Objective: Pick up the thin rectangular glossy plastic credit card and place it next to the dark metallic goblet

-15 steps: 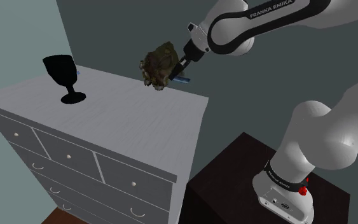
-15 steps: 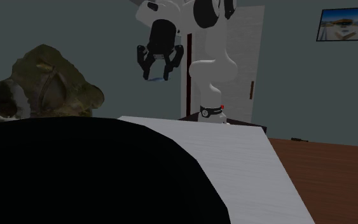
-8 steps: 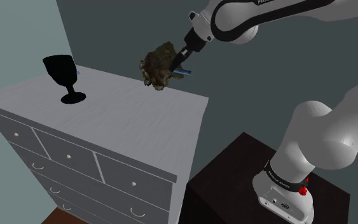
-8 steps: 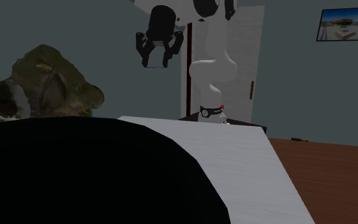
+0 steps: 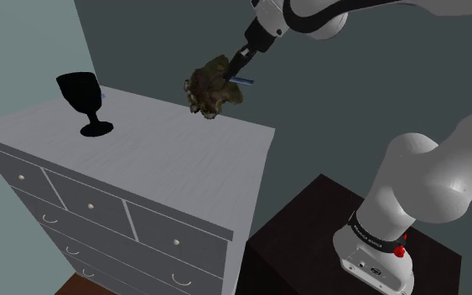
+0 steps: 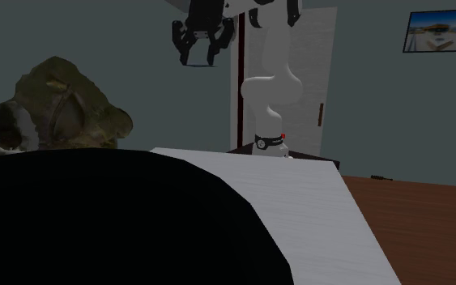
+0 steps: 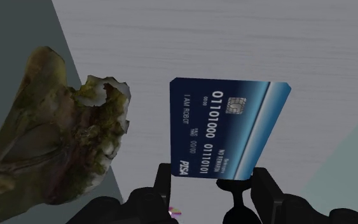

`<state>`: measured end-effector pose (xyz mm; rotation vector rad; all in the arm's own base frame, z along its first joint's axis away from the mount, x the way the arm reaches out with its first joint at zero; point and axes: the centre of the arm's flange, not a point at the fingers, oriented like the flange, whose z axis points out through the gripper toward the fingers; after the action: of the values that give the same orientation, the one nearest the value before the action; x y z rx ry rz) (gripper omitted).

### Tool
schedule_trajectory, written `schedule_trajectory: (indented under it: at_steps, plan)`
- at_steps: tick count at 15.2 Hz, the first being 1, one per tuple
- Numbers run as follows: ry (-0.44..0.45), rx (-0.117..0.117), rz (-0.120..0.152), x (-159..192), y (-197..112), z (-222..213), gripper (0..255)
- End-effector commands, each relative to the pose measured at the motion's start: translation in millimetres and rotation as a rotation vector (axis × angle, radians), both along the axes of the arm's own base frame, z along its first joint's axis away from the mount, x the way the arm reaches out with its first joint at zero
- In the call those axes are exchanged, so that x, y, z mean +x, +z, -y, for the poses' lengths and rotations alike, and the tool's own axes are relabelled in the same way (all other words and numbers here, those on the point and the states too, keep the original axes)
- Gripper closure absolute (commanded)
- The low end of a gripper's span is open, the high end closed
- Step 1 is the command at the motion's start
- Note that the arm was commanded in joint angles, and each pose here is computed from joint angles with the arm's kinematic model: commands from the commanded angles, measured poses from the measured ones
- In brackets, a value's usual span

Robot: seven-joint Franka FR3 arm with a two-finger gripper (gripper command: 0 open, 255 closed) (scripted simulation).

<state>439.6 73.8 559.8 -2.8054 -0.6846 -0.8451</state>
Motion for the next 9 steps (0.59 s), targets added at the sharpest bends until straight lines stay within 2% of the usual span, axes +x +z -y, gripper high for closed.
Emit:
schedule_trajectory:
  at_steps: [1, 5, 9]
  plan:
    - [0.0, 0.0, 0.0, -0.4, 10.9, 0.4, 255]
    - [0.0, 0.0, 0.0, -0.5, 27.3, 0.4, 255]
    - [0.0, 0.0, 0.0, 34.9, 27.6, -38.9, 255]
